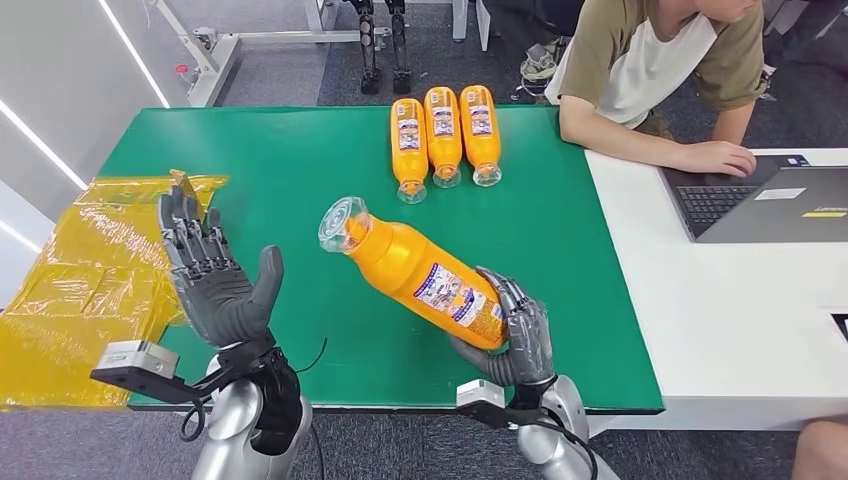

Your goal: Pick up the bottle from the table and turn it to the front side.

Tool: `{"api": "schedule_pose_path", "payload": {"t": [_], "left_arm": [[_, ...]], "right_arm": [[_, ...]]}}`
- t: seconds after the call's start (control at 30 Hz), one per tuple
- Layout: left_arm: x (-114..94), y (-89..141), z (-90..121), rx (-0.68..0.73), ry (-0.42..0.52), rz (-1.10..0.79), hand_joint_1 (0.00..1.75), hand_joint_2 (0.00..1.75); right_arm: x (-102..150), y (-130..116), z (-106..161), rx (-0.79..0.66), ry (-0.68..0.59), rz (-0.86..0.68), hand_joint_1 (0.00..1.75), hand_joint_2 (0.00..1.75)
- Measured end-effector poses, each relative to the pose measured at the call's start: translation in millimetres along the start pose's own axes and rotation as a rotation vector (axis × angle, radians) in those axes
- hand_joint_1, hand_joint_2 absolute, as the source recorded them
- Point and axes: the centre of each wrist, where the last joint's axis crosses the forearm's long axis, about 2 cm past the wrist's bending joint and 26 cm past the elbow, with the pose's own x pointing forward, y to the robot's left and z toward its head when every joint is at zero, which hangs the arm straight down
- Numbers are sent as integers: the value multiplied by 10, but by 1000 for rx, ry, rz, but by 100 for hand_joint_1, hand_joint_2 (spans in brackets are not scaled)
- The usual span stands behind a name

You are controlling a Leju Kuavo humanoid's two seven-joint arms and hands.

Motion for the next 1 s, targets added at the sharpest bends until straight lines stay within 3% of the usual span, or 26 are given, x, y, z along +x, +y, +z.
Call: {"api": "schedule_pose_path", "payload": {"t": [0.27,0.6,0.8,1.0], "left_arm": [[-220,-265,224,-233,119,66,0,175],[-321,-341,350,-324,181,77,0,175],[-314,-376,355,-390,170,82,0,175],[-314,-374,353,-409,168,75,0,175]], "right_arm": [[223,178,-131,-91,63,-111,175,175],[290,278,-165,-75,80,-146,175,175],[342,368,-131,28,117,-108,175,175],[365,465,-124,229,103,-100,175,175]]}}
